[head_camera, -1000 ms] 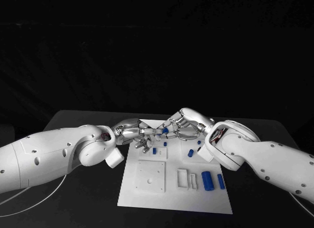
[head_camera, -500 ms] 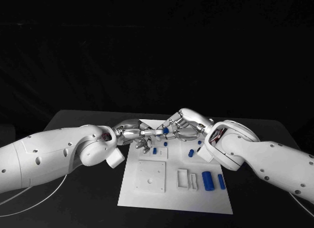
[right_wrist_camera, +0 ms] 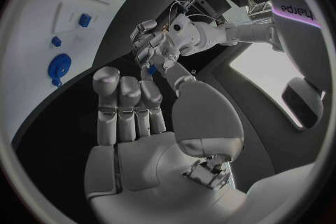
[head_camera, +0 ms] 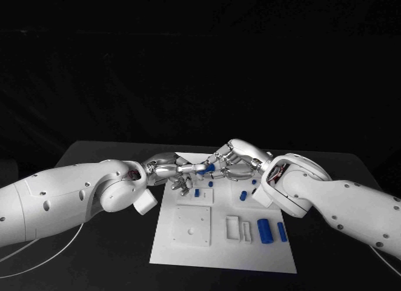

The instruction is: Assemble the parts on the task board

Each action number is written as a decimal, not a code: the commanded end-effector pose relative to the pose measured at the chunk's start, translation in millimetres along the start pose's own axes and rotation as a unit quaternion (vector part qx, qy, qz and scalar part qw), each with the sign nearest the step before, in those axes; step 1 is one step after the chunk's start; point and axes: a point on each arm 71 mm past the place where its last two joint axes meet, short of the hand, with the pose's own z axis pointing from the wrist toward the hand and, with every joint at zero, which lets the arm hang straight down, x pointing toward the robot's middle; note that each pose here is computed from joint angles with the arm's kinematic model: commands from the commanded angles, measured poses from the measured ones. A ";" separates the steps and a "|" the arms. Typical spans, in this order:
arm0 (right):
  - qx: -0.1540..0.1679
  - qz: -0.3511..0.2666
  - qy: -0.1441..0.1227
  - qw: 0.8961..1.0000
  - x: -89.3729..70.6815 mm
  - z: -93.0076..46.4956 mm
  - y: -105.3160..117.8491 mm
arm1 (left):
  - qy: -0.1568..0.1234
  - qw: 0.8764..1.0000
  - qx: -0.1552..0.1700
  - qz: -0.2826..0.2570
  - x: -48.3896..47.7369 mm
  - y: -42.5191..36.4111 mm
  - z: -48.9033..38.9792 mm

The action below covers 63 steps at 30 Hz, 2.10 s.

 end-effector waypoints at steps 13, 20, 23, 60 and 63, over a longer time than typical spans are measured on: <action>0.003 -0.008 0.010 1.000 -0.6 -1.1 -4.2 | 0.000 1.000 0.003 -0.006 -2.3 0.2 -1.6; 0.001 -0.007 0.016 1.000 0.8 -1.0 -2.8 | -0.001 1.000 0.002 -0.006 -3.0 0.5 -1.8; 0.001 -0.007 0.018 1.000 1.4 -0.9 -2.4 | -0.001 1.000 0.002 -0.006 -3.0 0.5 -1.7; 0.006 -0.010 0.023 1.000 3.0 0.6 -3.8 | 0.025 0.998 0.003 -0.055 0.9 0.0 -1.2; 0.006 -0.010 0.023 1.000 3.3 0.7 -3.6 | 0.028 0.998 0.000 -0.062 1.1 0.6 -1.4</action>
